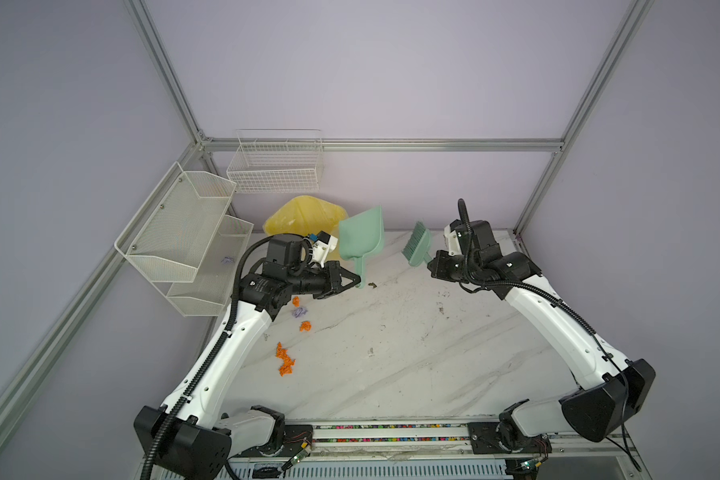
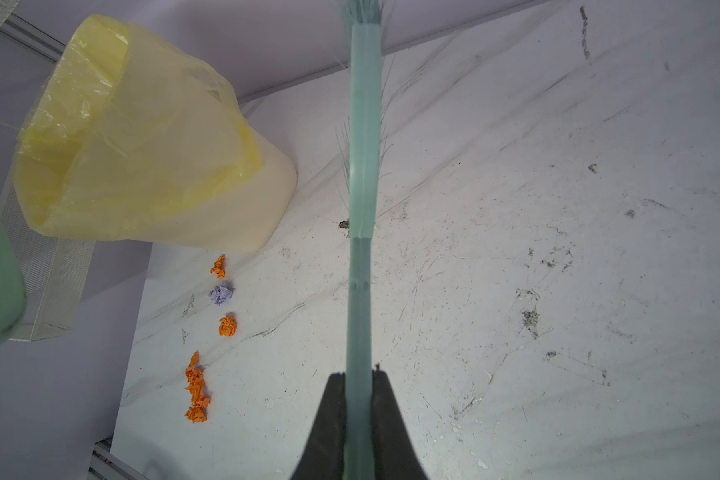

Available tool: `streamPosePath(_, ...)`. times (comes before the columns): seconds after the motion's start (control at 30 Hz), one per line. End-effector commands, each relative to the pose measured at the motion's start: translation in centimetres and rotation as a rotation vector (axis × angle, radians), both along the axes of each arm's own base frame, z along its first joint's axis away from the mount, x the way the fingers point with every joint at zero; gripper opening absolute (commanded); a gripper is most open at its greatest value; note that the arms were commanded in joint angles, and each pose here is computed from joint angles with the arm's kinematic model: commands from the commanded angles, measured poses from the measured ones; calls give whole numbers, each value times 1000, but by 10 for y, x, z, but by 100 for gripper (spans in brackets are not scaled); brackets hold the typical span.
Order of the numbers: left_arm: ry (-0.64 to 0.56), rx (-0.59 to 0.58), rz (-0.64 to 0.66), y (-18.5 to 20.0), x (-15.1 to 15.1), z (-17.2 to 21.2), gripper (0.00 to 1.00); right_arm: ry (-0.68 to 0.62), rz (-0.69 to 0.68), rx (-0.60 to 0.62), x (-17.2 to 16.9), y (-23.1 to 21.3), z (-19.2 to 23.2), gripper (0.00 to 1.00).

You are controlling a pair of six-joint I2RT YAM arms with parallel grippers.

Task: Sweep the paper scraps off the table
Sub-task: 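Lift the emptied dustpan out of the bin with the left gripper, then lower the dustpan beside the remaining scraps while the right gripper brings the brush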

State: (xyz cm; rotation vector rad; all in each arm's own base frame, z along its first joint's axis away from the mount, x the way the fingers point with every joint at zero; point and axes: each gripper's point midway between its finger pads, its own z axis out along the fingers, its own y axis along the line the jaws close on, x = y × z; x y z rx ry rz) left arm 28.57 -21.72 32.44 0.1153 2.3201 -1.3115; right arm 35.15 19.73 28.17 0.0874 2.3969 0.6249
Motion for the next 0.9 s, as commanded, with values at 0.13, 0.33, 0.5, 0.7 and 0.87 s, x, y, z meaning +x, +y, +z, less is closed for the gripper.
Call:
streamPosePath(0.13, -169, 128, -71, -12, -6, 22, 0, 5, -32, 26, 3, -3, -10, 0)
streamPosePath(0.33, -184, 224, -122, -27, -16, 1, 0, -2, -15, 35, 9, 3, -11, 0)
streamPosePath(0.5, -174, 298, -137, -35, -22, -17, 0, -3, 21, 43, 11, 9, -15, 0)
streamPosePath(0.7, -151, 362, -173, -45, -36, -32, 0, -8, 49, 52, 6, 12, -13, 0)
streamPosePath(0.87, -118, 412, -169, -42, -48, -51, 0, -17, 57, 57, 3, 11, -9, 0)
